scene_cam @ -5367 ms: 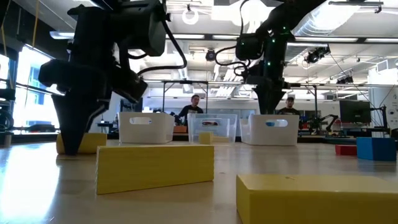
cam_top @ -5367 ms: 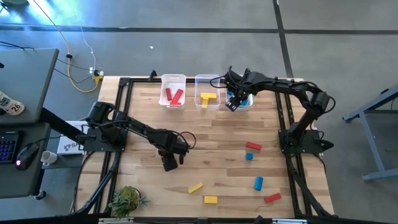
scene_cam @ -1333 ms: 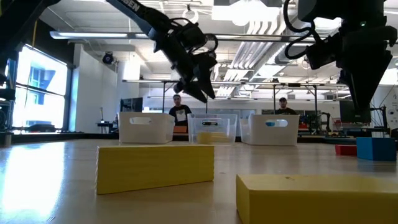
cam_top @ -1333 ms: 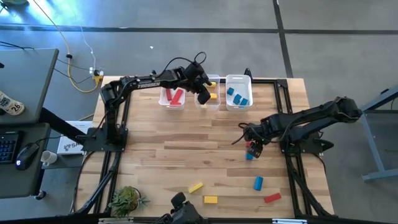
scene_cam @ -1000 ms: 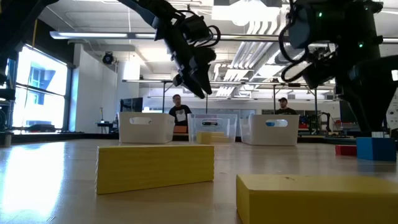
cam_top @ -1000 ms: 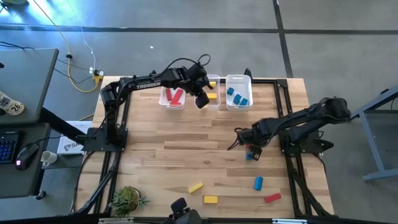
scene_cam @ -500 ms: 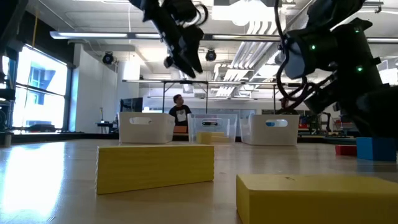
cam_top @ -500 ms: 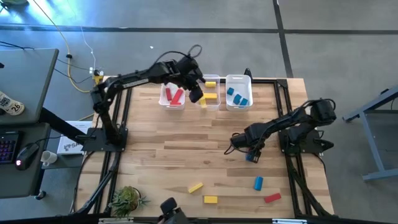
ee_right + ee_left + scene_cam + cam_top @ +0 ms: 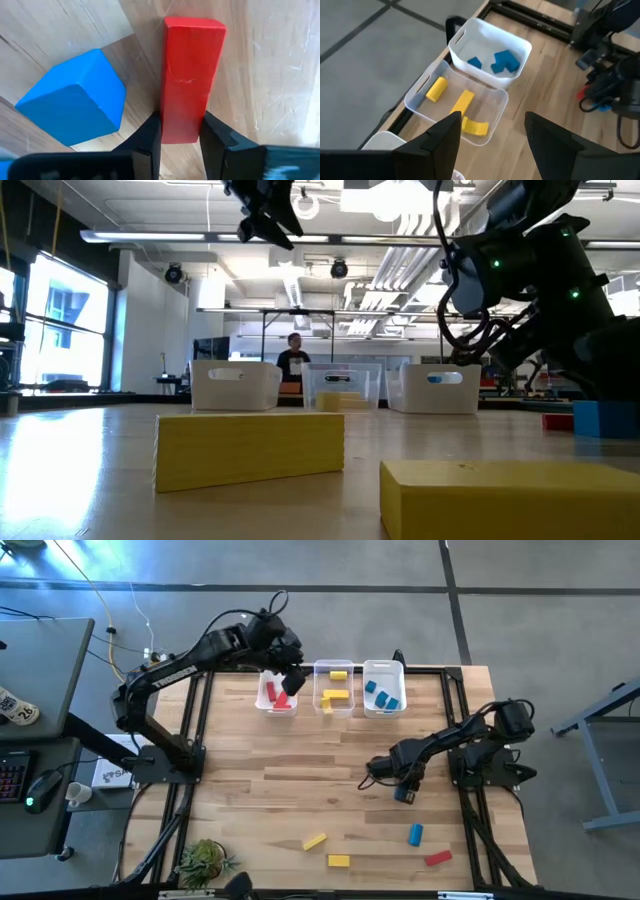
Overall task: Sort & place blocks by color
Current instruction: Put the red block into the left white bin
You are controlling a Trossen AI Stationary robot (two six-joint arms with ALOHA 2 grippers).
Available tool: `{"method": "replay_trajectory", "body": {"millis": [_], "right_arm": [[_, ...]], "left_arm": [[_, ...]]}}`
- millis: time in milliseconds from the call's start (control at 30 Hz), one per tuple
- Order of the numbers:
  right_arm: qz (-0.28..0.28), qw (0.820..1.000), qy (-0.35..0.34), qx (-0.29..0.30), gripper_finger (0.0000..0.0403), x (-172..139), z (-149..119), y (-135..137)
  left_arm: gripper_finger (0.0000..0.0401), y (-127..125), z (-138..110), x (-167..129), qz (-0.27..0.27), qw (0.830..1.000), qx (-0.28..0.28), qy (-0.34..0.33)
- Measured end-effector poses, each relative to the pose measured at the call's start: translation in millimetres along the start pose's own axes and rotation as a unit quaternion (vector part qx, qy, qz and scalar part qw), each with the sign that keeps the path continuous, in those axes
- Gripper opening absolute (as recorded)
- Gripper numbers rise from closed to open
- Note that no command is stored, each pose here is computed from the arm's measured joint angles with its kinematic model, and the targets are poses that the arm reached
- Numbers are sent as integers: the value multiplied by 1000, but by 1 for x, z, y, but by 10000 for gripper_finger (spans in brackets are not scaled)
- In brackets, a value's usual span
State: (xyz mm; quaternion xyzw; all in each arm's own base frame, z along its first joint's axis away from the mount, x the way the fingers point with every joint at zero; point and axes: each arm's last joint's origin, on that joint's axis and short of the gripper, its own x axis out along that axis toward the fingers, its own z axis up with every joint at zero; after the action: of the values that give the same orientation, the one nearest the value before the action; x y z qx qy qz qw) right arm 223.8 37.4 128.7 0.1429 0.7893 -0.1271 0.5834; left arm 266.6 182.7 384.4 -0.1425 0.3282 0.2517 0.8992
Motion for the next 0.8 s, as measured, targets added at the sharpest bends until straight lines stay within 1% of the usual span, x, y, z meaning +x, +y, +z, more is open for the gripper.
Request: {"method": "replay_trajectory", "body": {"millis": [67,100,200,300,400,500,600,800], "right_arm": [[-9,1000,0,1,76,-4,1,1],[-25,1000,0,5,76,-6,1,0],[-46,999,-11,12,76,-17,4,1],[-56,998,-7,11,76,-25,3,2],[-65,998,-16,10,76,-31,5,3],[-68,998,-18,3,76,-36,6,4],[-63,998,-30,-4,76,-44,9,6],[-78,993,-90,-25,76,-73,19,13]], "left_arm": [[205,0,0,-4,-1,1000,-1,-5],[205,-1,0,-6,-1,1000,-4,-7],[205,-1,0,-8,-3,1000,-29,-6],[205,-1,-1,-7,-7,999,-51,-1],[205,-1,-4,-4,-10,997,-74,9],[205,-2,-6,-2,-23,995,-97,22],[205,-3,-7,0,-43,992,-118,30],[205,-5,-6,0,-51,987,-151,32]]}}
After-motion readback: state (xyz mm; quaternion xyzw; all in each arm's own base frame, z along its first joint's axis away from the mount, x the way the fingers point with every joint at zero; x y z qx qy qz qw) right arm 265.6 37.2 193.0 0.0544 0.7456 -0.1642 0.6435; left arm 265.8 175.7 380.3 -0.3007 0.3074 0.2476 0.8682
